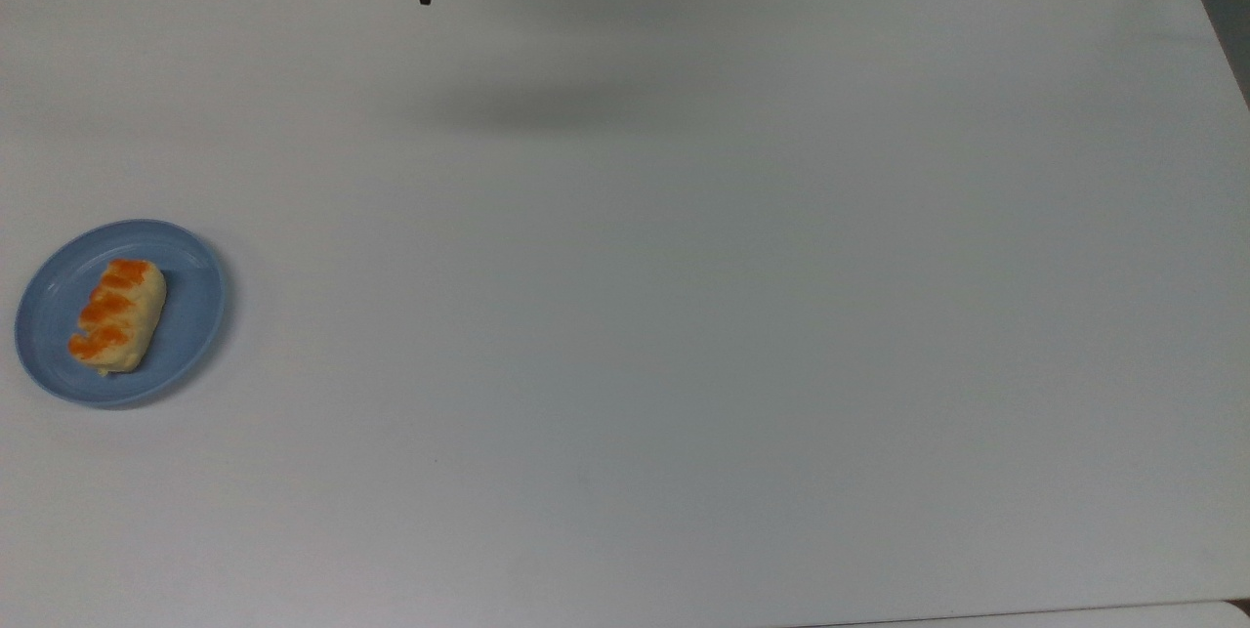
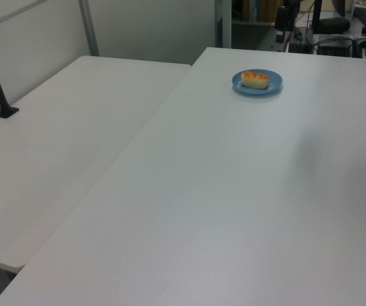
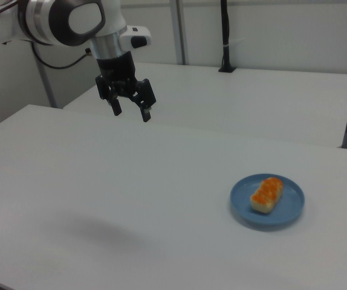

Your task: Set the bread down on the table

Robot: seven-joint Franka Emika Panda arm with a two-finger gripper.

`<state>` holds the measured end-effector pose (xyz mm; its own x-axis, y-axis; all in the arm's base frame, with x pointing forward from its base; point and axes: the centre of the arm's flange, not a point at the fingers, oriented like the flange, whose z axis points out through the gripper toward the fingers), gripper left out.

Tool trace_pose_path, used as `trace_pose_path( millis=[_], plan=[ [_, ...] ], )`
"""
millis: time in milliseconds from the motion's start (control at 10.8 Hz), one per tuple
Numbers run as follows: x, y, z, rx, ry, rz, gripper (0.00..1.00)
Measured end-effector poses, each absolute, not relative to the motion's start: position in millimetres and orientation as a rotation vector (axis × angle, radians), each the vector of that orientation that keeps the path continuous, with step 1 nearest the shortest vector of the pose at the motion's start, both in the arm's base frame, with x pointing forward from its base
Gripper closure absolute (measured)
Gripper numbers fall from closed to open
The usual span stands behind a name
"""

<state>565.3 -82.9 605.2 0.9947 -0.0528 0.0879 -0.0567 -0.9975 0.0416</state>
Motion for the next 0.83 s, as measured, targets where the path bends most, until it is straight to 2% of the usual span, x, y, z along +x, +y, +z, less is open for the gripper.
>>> trace_pose_path(
  millis=[277, 462, 647, 831],
  plan=[
    [559, -129, 605, 3.079, -0.09, 0.143, 0.0],
    [568, -165, 597, 3.009, -0.049, 0.217, 0.0],
    [590, -210, 562, 2.948, -0.106, 0.302, 0.0],
    [607, -264, 510, 2.9, -0.188, 0.372, 0.0]
  ],
)
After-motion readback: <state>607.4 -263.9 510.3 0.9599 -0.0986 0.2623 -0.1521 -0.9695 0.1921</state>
